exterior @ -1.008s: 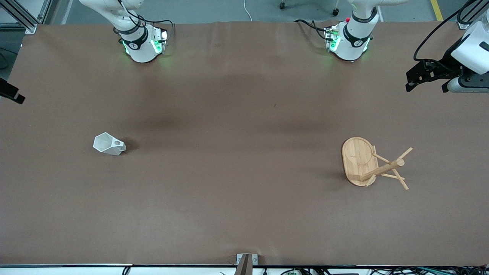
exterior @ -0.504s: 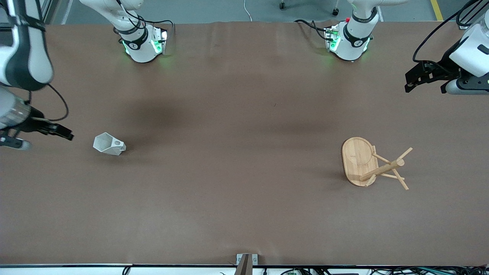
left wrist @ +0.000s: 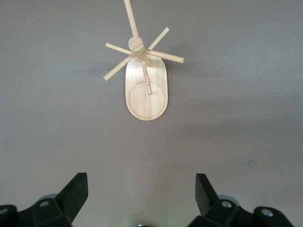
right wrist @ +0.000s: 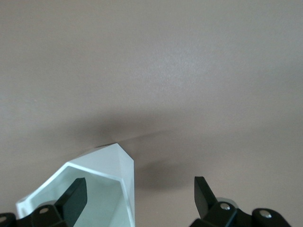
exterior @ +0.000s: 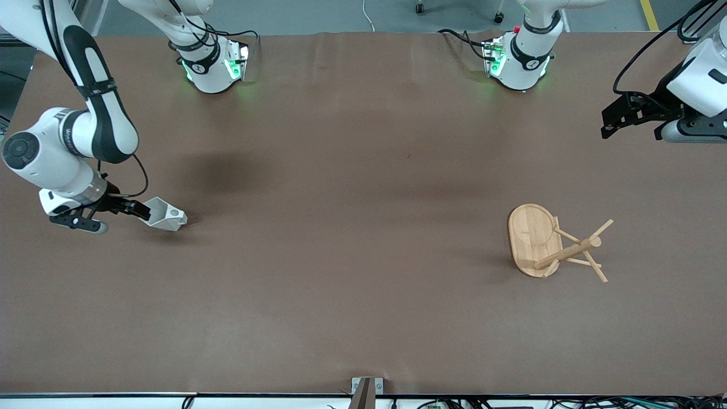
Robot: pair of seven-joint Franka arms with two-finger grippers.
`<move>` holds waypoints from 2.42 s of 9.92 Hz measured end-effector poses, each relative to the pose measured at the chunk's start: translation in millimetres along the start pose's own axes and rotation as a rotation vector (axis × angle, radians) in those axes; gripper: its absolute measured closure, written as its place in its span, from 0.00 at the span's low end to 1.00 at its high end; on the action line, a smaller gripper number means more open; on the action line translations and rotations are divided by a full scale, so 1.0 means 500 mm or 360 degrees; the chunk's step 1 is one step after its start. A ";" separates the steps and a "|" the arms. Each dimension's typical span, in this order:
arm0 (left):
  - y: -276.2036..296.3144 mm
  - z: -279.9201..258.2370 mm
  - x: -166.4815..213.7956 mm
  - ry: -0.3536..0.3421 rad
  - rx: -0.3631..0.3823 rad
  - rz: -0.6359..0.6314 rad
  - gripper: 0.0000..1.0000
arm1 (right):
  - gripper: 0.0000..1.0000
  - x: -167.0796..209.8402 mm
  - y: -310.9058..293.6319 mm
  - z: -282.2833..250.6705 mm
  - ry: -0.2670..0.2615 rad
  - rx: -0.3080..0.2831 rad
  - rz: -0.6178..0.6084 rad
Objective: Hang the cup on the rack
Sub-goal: 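Close the right gripper on the white cup's body, then lift the cup with the right gripper while the left gripper approaches it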
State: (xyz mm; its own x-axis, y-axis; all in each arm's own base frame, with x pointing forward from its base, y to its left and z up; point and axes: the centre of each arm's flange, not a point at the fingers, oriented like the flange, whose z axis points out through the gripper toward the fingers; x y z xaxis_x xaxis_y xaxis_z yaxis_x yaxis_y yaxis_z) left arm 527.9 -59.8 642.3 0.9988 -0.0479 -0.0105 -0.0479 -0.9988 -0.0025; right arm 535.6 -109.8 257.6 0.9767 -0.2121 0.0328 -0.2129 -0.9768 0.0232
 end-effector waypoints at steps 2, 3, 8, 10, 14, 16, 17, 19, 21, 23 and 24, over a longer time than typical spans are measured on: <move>0.000 0.000 0.000 0.0000 0.0000 0.0001 0.00 | 0.06 -0.004 -0.001 0.020 -0.0023 -0.0002 -0.0006; 0.001 0.000 0.000 0.0000 0.0000 0.0001 0.00 | 0.08 -0.007 -0.001 0.027 -0.0036 -0.0003 -0.0010; 0.001 0.000 0.000 0.0000 0.0000 0.0001 0.00 | 0.87 -0.014 -0.006 0.050 -0.0059 -0.0003 -0.0016; 0.001 0.000 0.000 0.0000 0.0000 0.0002 0.00 | 0.96 -0.001 -0.012 0.030 -0.0069 0.0002 -0.0082; 0.004 0.000 0.000 0.0000 0.0000 0.0006 0.00 | 0.96 0.076 -0.140 -0.148 -0.0204 0.0115 -0.0317; 0.030 0.000 -0.001 0.0003 -0.0002 0.0044 0.00 | 0.96 0.065 -0.259 -0.209 -0.0243 0.0441 -0.0377; 0.068 0.002 -0.003 0.0007 -0.0002 0.0099 0.00 | 0.96 0.046 -0.316 -0.211 -0.0289 0.0650 -0.0387; 0.187 0.008 -0.018 0.0006 -0.0054 0.0270 0.00 | 0.96 0.010 -0.432 -0.218 -0.0351 0.1004 -0.0347; 0.346 0.014 -0.044 0.0055 -0.0164 0.0488 0.00 | 0.96 -0.048 -0.588 -0.240 -0.0419 0.1396 -0.0265; 0.526 0.038 -0.087 0.0119 -0.0242 0.0727 0.00 | 0.96 -0.116 -0.720 -0.261 -0.0465 0.1606 -0.0249; 0.602 0.062 -0.107 0.0123 -0.0290 0.0819 0.00 | 0.96 -0.143 -0.761 -0.270 -0.0488 0.1704 -0.0253</move>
State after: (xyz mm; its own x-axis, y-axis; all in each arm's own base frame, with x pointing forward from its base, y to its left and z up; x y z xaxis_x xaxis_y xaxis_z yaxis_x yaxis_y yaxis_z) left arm 459.9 -357.6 611.2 0.8451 -0.5233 0.1088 -0.5345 -0.8305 0.1571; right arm 543.3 281.3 381.0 0.9875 0.0629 -0.1448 -0.0967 -0.4842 -0.8696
